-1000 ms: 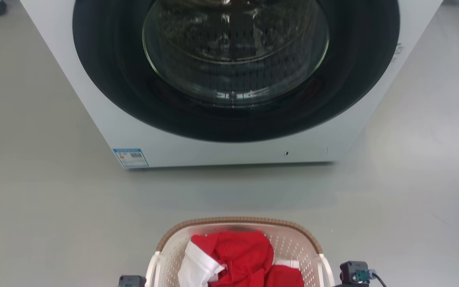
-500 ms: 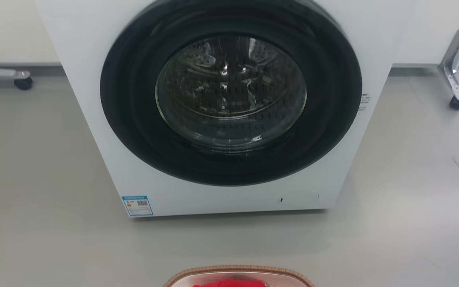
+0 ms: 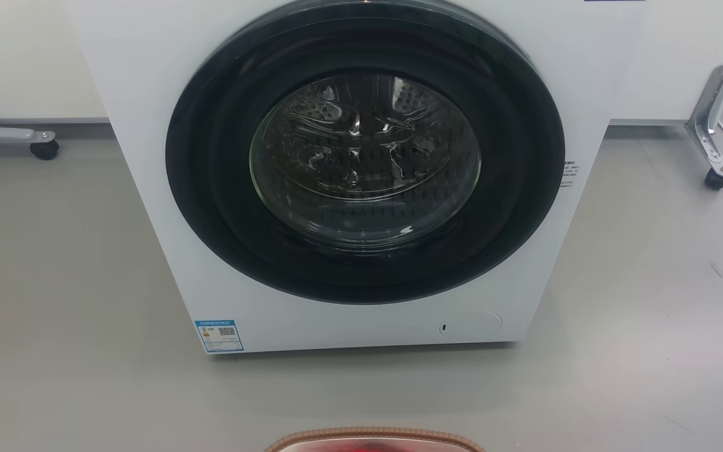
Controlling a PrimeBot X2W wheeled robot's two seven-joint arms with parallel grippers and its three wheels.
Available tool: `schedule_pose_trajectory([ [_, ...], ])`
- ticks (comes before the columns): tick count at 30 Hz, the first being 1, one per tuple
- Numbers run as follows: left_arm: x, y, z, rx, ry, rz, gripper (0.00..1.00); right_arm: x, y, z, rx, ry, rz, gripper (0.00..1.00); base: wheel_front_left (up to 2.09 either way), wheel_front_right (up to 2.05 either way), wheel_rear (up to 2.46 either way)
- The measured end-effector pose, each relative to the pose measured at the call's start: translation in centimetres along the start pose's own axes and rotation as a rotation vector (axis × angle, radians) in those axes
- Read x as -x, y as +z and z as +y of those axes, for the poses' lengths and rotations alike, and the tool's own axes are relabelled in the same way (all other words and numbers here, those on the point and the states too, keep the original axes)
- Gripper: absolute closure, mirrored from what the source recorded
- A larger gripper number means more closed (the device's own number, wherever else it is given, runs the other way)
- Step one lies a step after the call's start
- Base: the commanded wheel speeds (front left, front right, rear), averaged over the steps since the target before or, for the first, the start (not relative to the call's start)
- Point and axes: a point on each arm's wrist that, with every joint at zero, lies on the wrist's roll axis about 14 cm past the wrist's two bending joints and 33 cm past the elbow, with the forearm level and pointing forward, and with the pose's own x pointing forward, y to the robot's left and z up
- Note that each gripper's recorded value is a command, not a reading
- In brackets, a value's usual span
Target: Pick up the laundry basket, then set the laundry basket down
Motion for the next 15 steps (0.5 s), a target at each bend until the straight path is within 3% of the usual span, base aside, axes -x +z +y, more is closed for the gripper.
schedule_pose_trajectory([
  [15,-0.05,-0.18,0.04,-0.001,0.000,0.010,1.00,-0.04,-0.56,0.08,-0.011,0.000,0.020,1.00,0.00,0.00,0.00],
])
